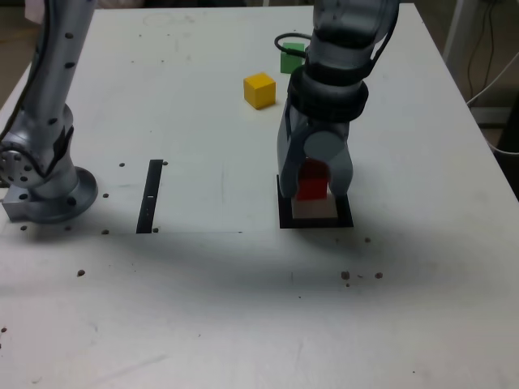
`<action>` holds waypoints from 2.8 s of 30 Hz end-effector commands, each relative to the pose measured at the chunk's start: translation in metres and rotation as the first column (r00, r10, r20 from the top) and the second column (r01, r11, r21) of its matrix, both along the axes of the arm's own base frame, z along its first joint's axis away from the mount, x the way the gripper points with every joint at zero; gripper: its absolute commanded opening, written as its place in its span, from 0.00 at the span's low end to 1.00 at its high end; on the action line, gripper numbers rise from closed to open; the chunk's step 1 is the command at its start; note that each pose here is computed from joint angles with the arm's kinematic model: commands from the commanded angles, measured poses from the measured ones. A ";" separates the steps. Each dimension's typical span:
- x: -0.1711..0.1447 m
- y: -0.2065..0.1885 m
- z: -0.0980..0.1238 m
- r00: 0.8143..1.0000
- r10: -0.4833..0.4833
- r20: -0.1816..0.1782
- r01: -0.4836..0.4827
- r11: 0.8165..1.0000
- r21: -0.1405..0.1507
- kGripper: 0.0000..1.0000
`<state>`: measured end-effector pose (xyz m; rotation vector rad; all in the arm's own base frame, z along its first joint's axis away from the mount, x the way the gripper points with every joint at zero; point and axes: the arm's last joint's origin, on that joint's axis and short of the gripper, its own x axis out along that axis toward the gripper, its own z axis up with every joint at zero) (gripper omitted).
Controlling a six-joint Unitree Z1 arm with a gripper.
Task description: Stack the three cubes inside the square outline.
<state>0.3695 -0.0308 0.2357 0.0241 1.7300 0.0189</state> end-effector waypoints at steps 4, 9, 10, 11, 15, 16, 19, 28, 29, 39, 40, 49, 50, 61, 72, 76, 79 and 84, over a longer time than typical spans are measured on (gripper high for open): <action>0.001 0.000 -0.015 1.000 0.001 -0.006 -0.001 1.000 -0.011 0.17; 0.000 0.000 -0.017 1.000 0.001 -0.010 -0.001 1.000 -0.012 0.18; 0.000 0.000 -0.017 1.000 0.001 -0.010 -0.001 1.000 -0.012 0.19; 0.000 0.000 -0.017 1.000 0.000 -0.011 0.000 1.000 -0.012 0.20; 0.001 -0.001 -0.017 1.000 -0.007 -0.012 0.007 1.000 -0.016 0.29; 0.002 -0.001 -0.017 1.000 -0.010 -0.012 0.010 1.000 -0.018 0.34; 0.004 -0.001 -0.018 1.000 -0.020 -0.012 0.019 0.999 -0.028 0.57; 0.002 -0.001 -0.020 1.000 -0.022 -0.016 0.022 0.999 -0.032 0.99; 0.003 -0.001 -0.020 1.000 -0.022 -0.016 0.022 0.999 -0.031 1.00; -0.003 0.004 -0.003 1.000 -0.014 0.014 0.014 1.000 -0.011 1.00; -0.006 0.006 0.002 1.000 -0.006 0.026 0.006 1.000 -0.010 1.00; -0.053 0.068 0.051 0.993 0.100 0.056 -0.101 0.995 0.016 1.00; -0.058 0.077 0.053 0.993 0.111 0.046 -0.112 0.993 0.021 0.99; -0.097 0.188 0.061 0.945 0.325 0.019 -0.326 0.944 0.046 0.99; -0.087 0.245 0.026 0.904 0.426 -0.033 -0.424 0.905 0.041 0.99; -0.084 0.250 0.013 0.893 0.446 -0.060 -0.444 0.895 0.040 0.97; -0.081 0.251 0.007 0.888 0.455 -0.071 -0.454 0.890 0.035 0.95; -0.075 0.256 -0.004 0.882 0.462 -0.088 -0.461 0.887 0.035 0.90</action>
